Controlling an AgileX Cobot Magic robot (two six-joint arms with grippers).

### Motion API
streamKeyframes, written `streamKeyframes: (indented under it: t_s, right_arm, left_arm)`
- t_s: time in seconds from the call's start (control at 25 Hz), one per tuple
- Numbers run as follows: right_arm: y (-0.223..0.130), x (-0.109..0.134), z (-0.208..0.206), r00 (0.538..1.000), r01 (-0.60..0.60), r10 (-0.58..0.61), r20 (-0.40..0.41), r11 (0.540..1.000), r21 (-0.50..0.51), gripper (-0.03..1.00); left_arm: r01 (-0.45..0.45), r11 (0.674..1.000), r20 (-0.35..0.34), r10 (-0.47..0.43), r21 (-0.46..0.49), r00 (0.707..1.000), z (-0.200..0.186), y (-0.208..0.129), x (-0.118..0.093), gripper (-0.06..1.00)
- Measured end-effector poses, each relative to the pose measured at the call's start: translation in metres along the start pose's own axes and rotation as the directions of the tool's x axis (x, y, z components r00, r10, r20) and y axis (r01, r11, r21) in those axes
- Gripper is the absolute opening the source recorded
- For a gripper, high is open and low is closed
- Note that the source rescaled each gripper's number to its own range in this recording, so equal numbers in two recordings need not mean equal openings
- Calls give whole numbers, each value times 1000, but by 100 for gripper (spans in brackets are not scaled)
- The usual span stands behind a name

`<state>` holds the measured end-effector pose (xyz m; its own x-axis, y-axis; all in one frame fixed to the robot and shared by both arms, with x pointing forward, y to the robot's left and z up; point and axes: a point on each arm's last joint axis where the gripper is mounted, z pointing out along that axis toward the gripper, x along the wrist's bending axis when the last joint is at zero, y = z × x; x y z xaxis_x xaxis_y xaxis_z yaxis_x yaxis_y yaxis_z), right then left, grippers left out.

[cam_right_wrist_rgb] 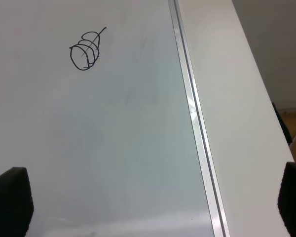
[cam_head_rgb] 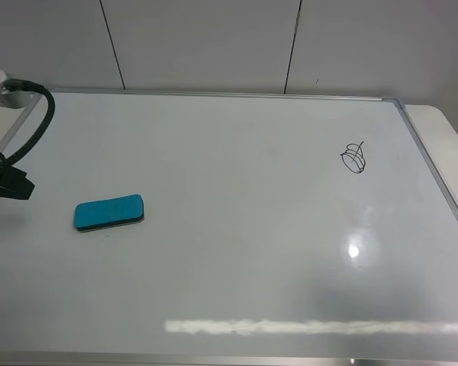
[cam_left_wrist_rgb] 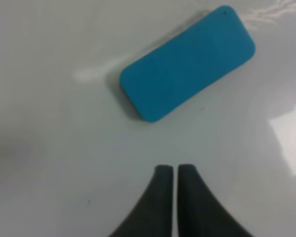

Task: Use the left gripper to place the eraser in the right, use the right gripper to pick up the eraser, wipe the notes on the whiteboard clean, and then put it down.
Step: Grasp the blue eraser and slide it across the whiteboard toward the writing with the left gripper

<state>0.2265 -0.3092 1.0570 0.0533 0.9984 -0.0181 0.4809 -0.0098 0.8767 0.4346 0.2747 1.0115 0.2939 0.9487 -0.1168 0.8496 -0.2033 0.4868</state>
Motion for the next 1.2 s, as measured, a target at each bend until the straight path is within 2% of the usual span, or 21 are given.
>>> streamKeyframes:
  t_s: [0.16,0.32,0.68,1.2]
  right_arm:
    - [0,0,0,1000,0,0,0,1000,0,100]
    - [0,0,0,1000,0,0,0,1000,0,100]
    - [0,0,0,1000,0,0,0,1000,0,100]
    - [0,0,0,1000,0,0,0,1000,0,100]
  left_arm:
    - [-8,1000,2,8,11,1000,23,7,2,0]
    - [-42,999,7,42,16,999,51,15,-6,0]
    - [-72,994,-2,72,88,997,103,13,-11,0]
    - [-69,994,-50,73,84,996,130,11,-3,0]
